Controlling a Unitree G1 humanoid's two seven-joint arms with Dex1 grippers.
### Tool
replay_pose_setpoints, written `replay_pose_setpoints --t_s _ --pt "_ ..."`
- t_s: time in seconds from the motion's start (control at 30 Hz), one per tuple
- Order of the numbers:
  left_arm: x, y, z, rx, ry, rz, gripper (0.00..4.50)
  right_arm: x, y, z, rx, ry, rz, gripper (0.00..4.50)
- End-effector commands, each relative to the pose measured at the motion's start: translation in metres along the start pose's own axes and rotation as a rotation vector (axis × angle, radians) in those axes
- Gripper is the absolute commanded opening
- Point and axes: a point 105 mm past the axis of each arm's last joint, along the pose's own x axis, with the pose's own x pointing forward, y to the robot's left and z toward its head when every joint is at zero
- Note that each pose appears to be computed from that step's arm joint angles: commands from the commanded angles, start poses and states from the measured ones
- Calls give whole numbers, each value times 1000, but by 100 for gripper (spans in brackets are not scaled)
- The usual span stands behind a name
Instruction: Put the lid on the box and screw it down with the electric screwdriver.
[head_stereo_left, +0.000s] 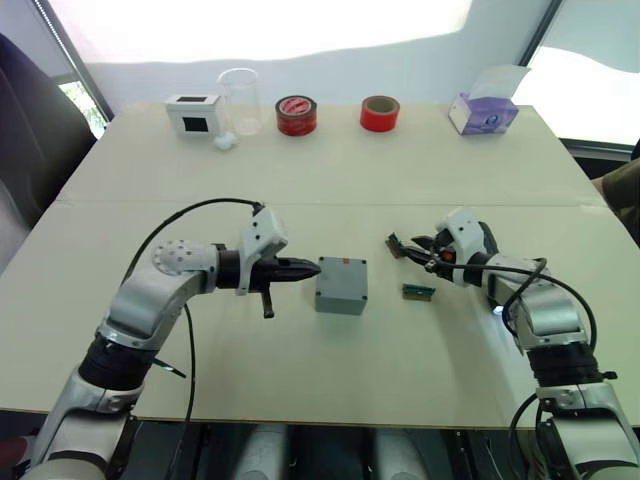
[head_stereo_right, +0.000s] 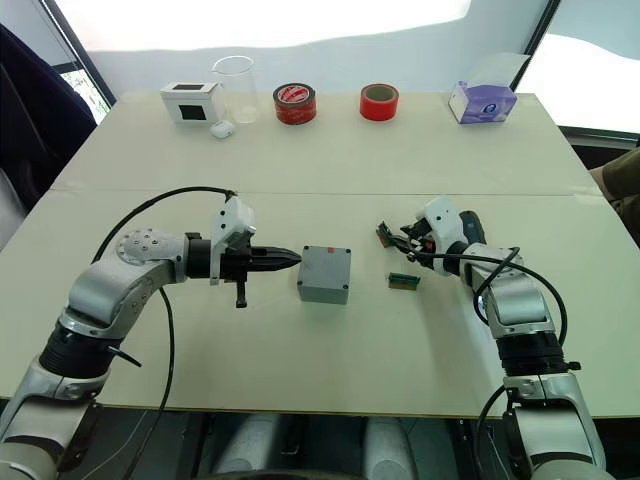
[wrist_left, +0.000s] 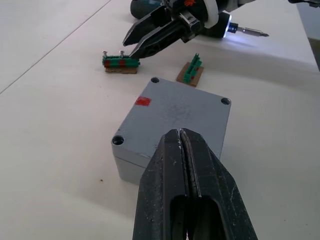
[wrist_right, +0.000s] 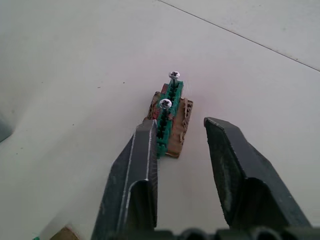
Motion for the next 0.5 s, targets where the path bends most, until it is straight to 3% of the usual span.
replay_pose_setpoints --t_s 0.03,0.5 --pt "-1 2 6 33 -19 13 0 -1 1 24 -10 -79 6 151" --pt "-2 3 3 29 -11 25 0 8 5 23 7 -83 18 151"
